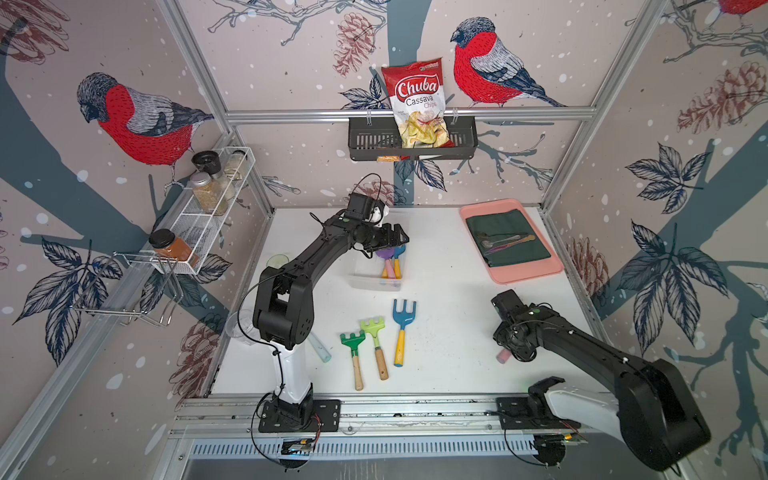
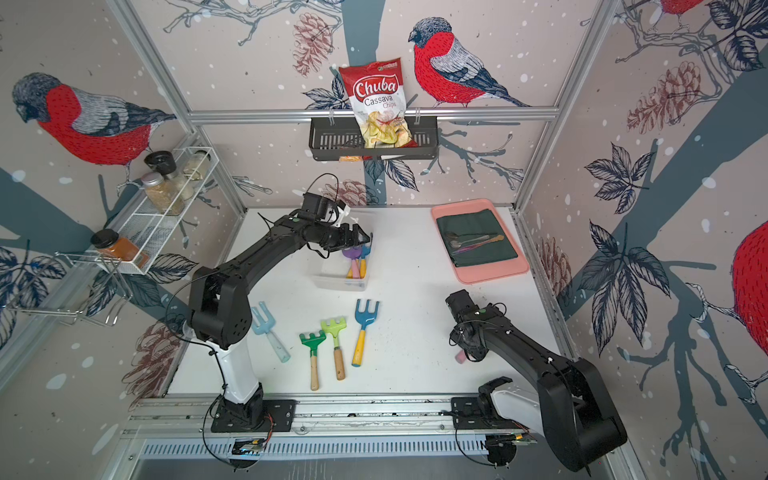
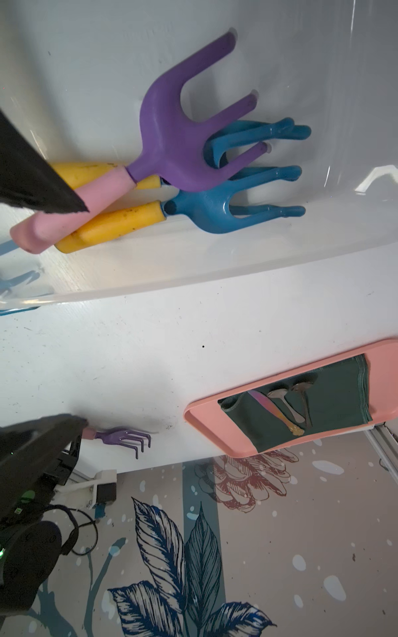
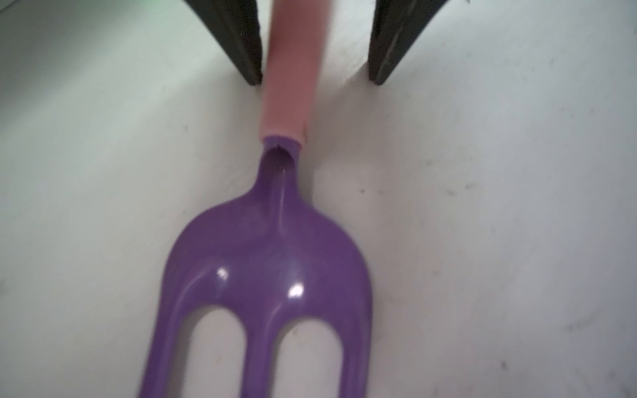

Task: Put the rake into the storage box
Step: Pick up the rake at the center of the board.

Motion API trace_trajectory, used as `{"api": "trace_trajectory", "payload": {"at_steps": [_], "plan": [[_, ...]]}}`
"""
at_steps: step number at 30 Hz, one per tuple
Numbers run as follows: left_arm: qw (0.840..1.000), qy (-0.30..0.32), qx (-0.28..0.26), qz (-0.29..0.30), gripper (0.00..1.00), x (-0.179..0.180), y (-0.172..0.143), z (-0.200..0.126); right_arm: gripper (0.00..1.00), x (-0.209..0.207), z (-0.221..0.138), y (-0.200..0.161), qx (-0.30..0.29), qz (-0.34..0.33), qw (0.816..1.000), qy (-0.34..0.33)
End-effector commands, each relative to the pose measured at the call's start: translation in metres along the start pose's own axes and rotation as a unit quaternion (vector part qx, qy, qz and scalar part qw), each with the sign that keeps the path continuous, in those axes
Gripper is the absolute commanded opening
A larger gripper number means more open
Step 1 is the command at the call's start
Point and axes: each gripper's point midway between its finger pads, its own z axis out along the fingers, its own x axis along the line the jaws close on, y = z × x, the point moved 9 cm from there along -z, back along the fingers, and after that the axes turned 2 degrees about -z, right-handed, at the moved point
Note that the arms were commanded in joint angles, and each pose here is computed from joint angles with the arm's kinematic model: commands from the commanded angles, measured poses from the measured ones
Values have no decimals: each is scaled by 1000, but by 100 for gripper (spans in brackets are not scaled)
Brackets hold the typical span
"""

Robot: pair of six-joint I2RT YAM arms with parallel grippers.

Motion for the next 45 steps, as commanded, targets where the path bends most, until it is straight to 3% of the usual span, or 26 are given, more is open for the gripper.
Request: {"api": "trace_trajectory", "payload": {"at_steps": [1,5,10,16,19,21,29,35,40,45], "plan": [[1000,-28,4,6,90,-10,-4,-5,38,5,-2,-3,17,-3,1000,23],[998,-63,6,-3,90,-16,-9,-5,25,11,-7,4,11,-32,999,22],[997,-78,13,-7,89,-22,-14,-1,21,24,-12,6,16,-63,997,29],[989,-142,22,-15,87,-37,-22,2,21,65,-44,12,0,-126,988,92],[986,-164,23,-15,86,-46,-25,2,21,98,-65,17,-5,-179,971,156],[985,-170,25,-12,85,-50,-27,3,22,123,-80,16,-8,-231,947,222],[985,-166,34,-11,76,-53,-37,11,23,197,-120,7,2,-338,882,330],[989,-140,41,-13,71,-44,-45,19,24,228,-124,-5,15,-370,869,328],[993,-113,43,-14,62,-36,-48,24,24,240,-121,-14,21,-387,864,320],[993,-113,38,-14,39,-37,-44,25,25,245,-122,-17,22,-393,863,316]]}}
